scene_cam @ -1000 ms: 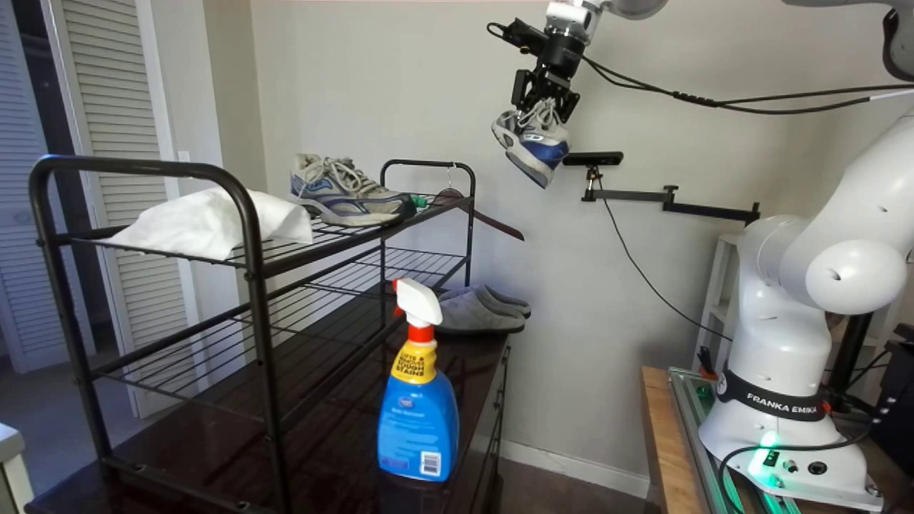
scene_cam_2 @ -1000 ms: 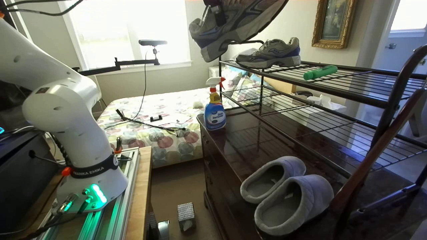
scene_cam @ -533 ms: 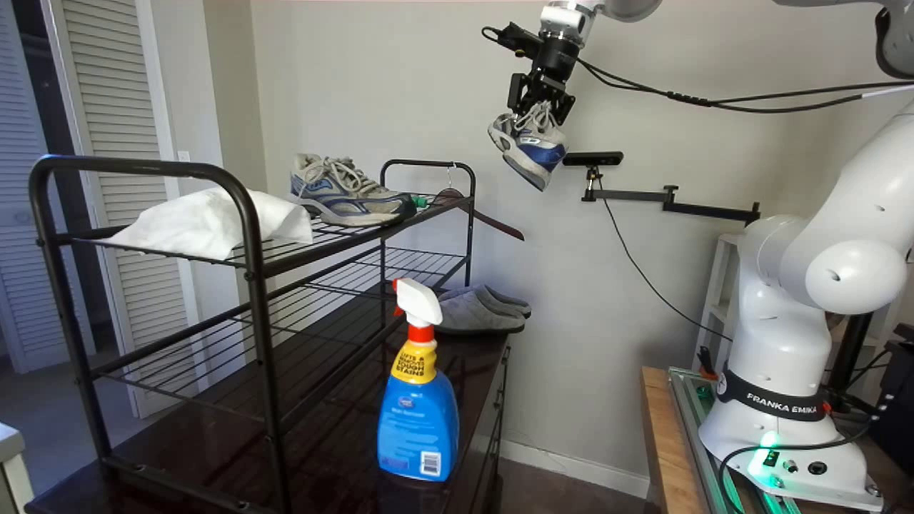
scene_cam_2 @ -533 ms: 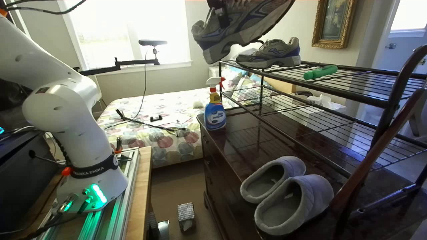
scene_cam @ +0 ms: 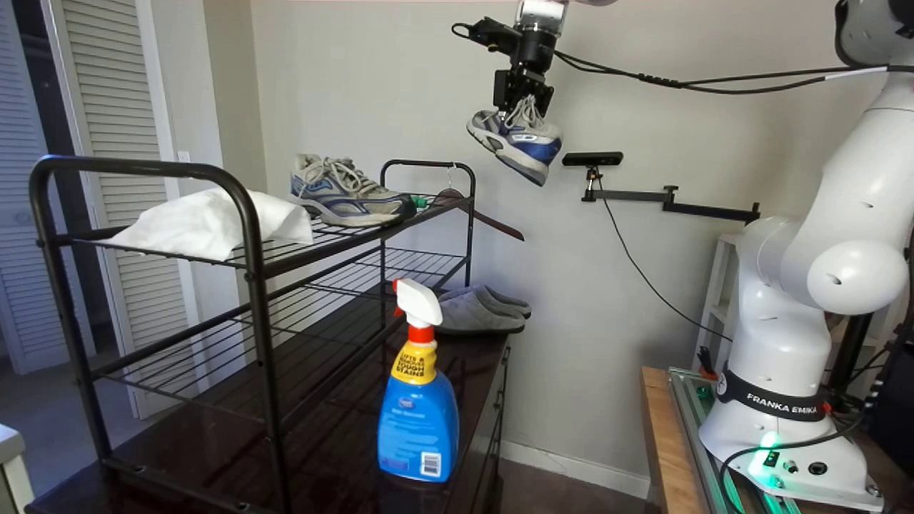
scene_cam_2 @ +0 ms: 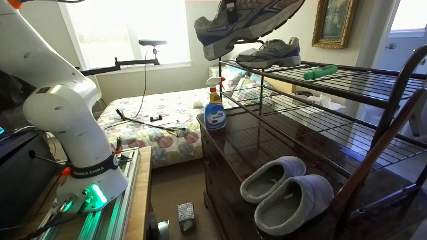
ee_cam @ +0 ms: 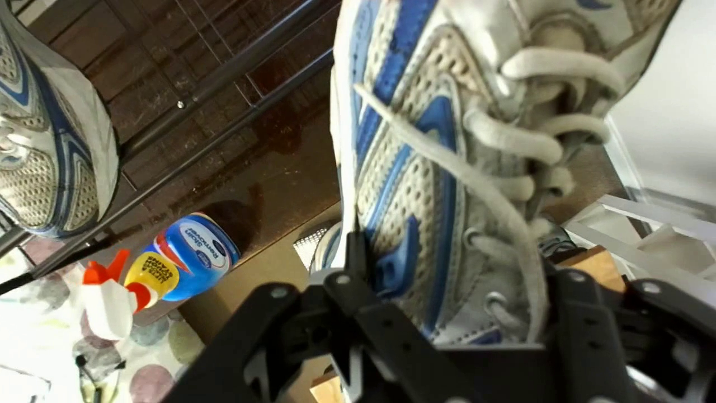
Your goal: Place the left sneaker next to the right one
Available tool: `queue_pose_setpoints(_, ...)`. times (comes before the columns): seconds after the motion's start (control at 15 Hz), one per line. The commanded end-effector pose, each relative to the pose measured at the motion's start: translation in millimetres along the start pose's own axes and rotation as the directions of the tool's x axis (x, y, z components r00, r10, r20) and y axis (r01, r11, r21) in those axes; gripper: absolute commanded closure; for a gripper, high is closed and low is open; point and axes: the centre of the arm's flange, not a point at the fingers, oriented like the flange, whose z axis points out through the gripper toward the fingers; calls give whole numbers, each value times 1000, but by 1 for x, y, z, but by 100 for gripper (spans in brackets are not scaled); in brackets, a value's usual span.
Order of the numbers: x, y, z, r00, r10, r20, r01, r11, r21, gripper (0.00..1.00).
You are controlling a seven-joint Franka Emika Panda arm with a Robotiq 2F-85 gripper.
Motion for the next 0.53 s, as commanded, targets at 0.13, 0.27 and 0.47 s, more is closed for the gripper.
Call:
queue_pose_setpoints(0.13, -30, 55, -19, 994, -104, 23, 105, 994, -38, 63)
queue_pose_setpoints(0.27, -35, 64, -23, 996, -73, 42, 77, 992, -97, 63)
queue_pose_setpoints(0.47, -22, 61, -9, 998, -61, 22, 62, 996, -64, 38)
